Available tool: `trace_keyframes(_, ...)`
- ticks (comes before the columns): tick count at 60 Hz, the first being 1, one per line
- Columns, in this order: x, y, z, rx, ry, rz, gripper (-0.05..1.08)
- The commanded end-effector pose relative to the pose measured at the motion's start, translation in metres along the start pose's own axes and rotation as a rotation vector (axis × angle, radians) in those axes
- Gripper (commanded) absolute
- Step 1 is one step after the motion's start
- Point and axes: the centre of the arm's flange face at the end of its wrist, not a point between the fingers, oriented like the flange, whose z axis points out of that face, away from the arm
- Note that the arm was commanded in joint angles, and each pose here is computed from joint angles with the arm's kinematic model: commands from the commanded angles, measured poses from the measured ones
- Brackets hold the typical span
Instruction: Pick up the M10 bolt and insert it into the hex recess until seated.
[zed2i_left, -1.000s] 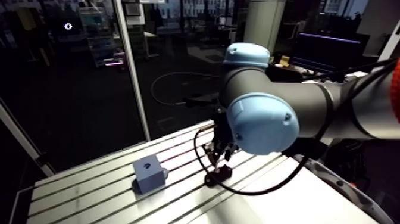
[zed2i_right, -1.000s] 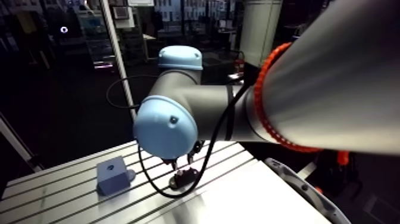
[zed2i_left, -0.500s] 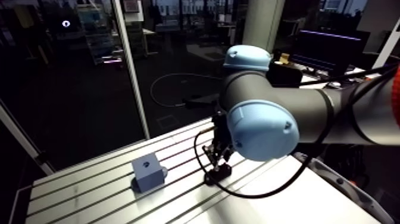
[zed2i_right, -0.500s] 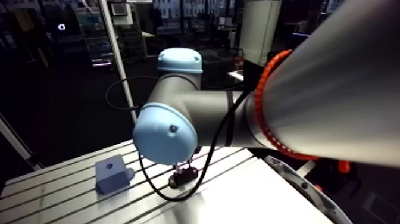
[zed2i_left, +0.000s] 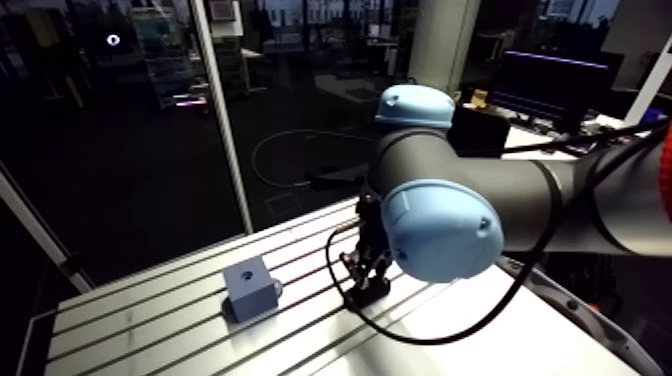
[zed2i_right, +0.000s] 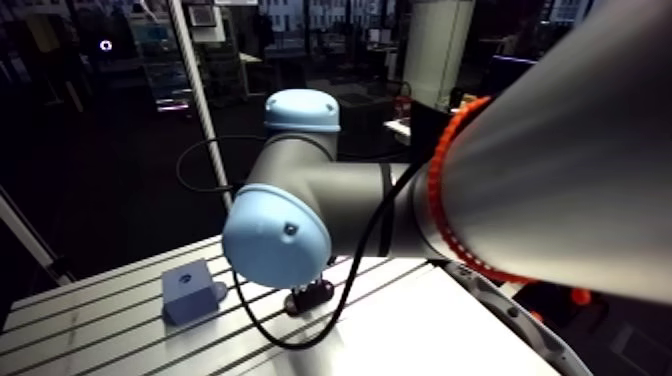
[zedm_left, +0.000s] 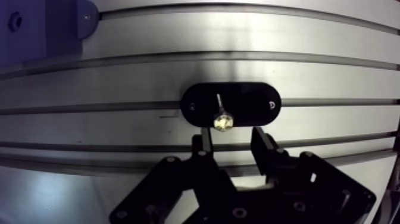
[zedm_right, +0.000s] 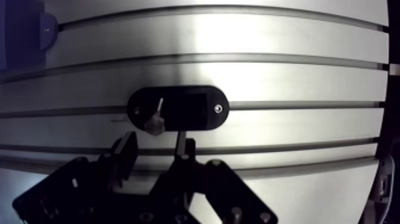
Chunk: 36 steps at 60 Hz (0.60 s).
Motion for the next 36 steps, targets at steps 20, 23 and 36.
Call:
trace_keyframes(20,0.006,-0.016,-0.002,-0.014,0.028,-0.077,0.53)
trace_keyframes(23,0.006,-0.015,-0.002,-0.017,0.034,-0.079,0.53)
trace_keyframes(36,0.007,-0.014,-0.003,-0.020,0.039,-0.081,0.52)
